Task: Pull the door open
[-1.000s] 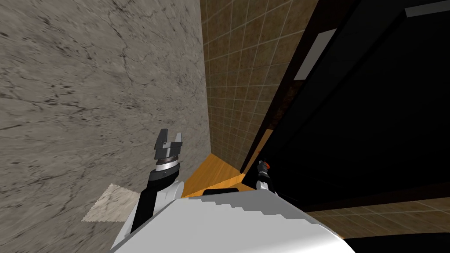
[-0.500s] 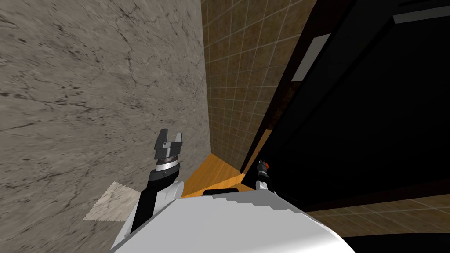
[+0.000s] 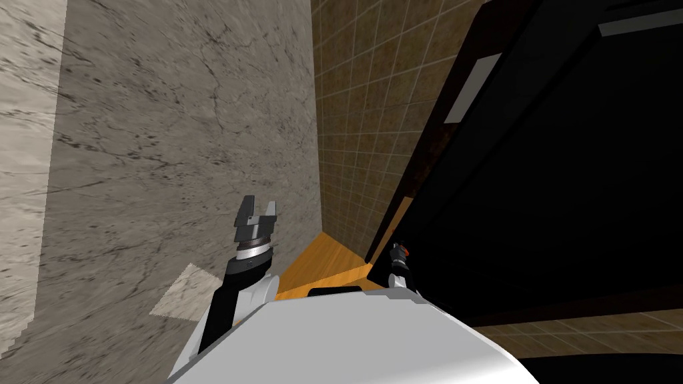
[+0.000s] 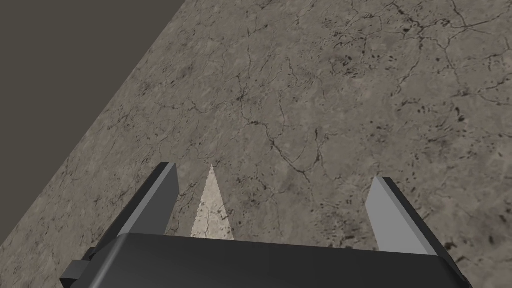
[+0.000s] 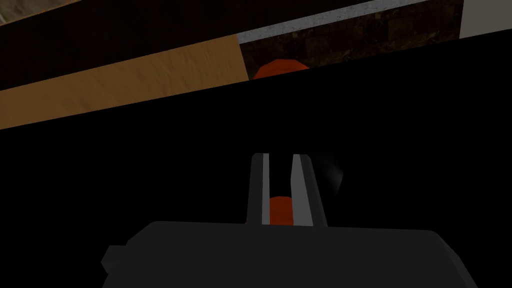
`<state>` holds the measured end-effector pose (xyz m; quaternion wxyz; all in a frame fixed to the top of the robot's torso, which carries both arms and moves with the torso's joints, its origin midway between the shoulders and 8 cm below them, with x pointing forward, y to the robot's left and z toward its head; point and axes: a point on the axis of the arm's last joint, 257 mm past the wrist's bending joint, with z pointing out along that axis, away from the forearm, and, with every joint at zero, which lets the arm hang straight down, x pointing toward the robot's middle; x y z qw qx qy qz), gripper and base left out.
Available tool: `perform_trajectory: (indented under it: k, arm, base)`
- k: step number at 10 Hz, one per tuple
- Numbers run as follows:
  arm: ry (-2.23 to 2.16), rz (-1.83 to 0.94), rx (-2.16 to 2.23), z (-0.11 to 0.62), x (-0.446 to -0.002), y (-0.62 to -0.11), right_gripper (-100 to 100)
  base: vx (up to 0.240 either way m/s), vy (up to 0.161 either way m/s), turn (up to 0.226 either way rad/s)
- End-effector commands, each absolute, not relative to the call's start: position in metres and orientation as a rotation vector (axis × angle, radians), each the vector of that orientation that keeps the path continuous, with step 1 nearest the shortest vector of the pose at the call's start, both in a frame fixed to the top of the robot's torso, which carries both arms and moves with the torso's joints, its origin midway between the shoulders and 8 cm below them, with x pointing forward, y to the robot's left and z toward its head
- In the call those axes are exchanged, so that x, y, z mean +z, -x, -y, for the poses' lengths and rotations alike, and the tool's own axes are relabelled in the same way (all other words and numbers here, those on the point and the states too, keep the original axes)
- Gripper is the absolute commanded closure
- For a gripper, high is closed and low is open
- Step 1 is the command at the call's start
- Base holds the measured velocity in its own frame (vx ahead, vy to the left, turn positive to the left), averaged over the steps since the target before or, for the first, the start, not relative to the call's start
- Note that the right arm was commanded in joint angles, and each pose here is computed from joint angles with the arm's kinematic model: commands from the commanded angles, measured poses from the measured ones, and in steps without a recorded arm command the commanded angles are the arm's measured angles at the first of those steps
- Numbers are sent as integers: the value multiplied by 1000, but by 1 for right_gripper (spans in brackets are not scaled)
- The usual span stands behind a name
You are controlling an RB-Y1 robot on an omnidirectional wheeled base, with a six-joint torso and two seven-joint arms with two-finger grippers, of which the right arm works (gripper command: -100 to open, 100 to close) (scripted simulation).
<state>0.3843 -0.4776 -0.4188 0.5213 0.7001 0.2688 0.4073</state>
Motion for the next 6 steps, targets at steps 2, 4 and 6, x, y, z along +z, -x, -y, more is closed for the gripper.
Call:
perform_trajectory:
  k: [2, 4, 6]
  arm:
    - [-1705, -637, 919, 497, -428, -362, 100]
    - [-1699, -634, 925, 497, -425, -364, 100]
    - [-1703, -636, 921, 497, -427, -362, 100]
  base:
    - [-2, 5, -18]
    - [4, 1, 3]
    - [1, 0, -3]
